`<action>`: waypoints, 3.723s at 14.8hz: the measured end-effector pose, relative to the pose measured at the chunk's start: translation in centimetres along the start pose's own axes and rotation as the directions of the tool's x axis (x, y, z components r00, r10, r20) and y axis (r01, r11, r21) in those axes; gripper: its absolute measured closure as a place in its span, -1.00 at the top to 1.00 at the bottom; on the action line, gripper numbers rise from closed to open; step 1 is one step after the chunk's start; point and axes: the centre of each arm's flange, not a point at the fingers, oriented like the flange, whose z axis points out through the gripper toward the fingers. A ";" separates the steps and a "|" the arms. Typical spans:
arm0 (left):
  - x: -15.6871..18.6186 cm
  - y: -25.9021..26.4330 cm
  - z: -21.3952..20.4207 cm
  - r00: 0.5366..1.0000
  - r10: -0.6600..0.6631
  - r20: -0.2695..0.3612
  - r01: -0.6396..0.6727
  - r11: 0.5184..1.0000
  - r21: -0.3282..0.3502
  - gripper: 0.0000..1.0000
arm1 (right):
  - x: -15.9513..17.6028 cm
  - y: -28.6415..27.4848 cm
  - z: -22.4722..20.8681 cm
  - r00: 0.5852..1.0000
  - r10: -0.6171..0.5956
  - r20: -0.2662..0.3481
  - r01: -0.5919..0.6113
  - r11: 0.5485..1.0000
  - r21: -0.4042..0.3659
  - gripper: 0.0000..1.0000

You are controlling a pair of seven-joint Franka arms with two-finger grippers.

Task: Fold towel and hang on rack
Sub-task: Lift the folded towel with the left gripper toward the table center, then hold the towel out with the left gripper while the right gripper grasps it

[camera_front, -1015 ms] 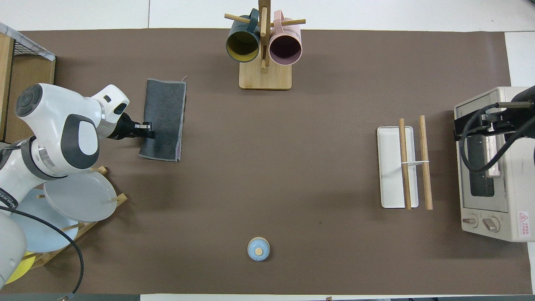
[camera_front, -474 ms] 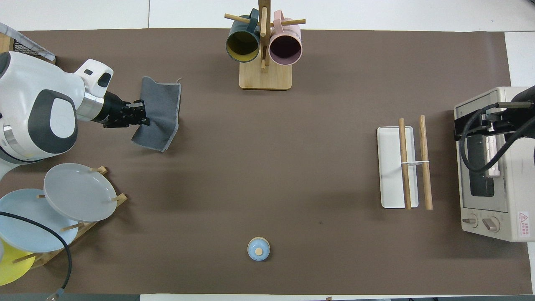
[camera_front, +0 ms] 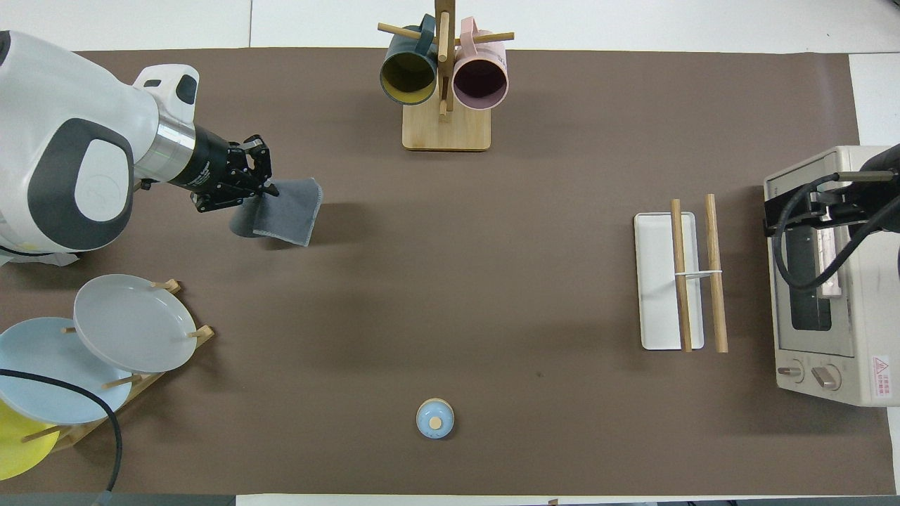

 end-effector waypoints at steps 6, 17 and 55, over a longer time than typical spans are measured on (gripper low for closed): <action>-7.3 5.1 -2.0 0.944 -0.330 0.006 0.330 0.943 -0.045 -0.94 | 0.0 0.0 0.0 1.000 0.001 0.000 -0.001 1.000 0.000 1.00; -16.9 9.4 -3.8 0.641 -0.761 0.100 0.767 0.632 -0.108 -0.94 | 0.2 -5.3 1.5 0.992 0.125 0.011 -0.123 0.944 0.307 1.00; -28.5 13.6 -2.9 0.349 -0.909 0.229 0.936 0.326 -0.131 -0.94 | -0.5 -18.9 9.0 0.532 0.560 0.635 -0.834 0.218 0.507 -0.95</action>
